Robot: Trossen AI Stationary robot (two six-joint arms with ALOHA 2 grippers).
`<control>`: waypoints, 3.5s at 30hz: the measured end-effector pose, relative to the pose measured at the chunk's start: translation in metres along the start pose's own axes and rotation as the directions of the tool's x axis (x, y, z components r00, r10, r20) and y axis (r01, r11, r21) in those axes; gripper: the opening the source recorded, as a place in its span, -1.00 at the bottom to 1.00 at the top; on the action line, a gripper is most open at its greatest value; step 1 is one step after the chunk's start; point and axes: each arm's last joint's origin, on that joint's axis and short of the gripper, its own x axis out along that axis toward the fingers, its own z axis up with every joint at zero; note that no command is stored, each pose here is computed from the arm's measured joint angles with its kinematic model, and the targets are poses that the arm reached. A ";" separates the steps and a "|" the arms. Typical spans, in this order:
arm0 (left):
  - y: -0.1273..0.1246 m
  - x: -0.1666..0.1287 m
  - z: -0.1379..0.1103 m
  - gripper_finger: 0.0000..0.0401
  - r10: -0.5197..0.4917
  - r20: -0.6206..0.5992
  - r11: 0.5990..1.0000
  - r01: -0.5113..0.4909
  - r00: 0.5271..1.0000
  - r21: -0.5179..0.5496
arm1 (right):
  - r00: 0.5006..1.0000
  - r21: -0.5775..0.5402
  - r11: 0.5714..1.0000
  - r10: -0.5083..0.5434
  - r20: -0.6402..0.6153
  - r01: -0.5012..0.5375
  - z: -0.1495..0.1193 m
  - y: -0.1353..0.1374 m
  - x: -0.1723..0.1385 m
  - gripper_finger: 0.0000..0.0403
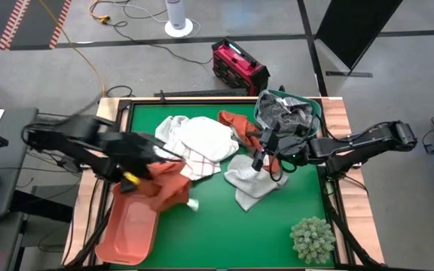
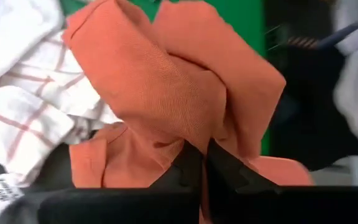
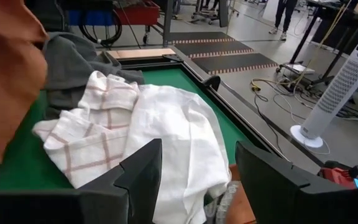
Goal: Sort towels by color in basket
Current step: Put the bottom orange towel into the orange bin, then put the gray towel into the orange bin
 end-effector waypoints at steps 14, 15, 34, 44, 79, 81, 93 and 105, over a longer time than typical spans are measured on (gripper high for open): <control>-0.015 -0.071 -0.048 -1.00 -0.320 0.213 0.947 0.320 0.923 0.032 | 0.998 0.004 1.000 -0.015 -0.056 0.015 -0.006 -0.003 0.001 0.17; -0.014 -0.069 -0.052 -1.00 -0.308 0.162 0.949 0.315 0.937 -0.019 | 0.998 0.003 1.000 -0.017 -0.067 0.017 -0.007 -0.003 0.001 0.17; -0.014 0.054 -0.096 -1.00 -0.090 -0.500 0.971 -0.035 0.862 -0.235 | 0.993 0.046 0.998 -0.032 -0.112 0.038 -0.012 -0.006 0.003 0.17; -0.043 0.144 -0.092 -1.00 -0.130 -0.593 0.975 -0.006 0.795 -0.221 | 0.992 0.054 0.996 -0.059 -0.111 0.065 -0.012 -0.012 0.006 0.17; -0.059 0.140 -0.059 0.08 0.039 -0.606 0.989 -0.117 0.794 -0.090 | 0.991 0.060 0.995 -0.073 -0.113 0.080 -0.012 -0.016 0.009 0.17; -0.057 0.123 -0.045 0.08 0.090 -0.504 0.988 -0.139 0.859 -0.061 | 0.991 0.060 0.995 -0.073 -0.113 0.080 -0.012 -0.016 0.009 0.17; 0.035 0.121 -0.007 0.08 0.559 -0.425 0.805 -0.589 0.712 0.070 | 0.994 0.061 0.995 -0.071 -0.080 0.076 -0.008 -0.017 0.009 0.17; 0.133 0.127 -0.036 0.08 0.335 -0.748 0.858 -0.514 0.573 -0.010 | 0.994 0.047 0.997 -0.051 -0.092 0.056 -0.009 -0.013 0.007 0.17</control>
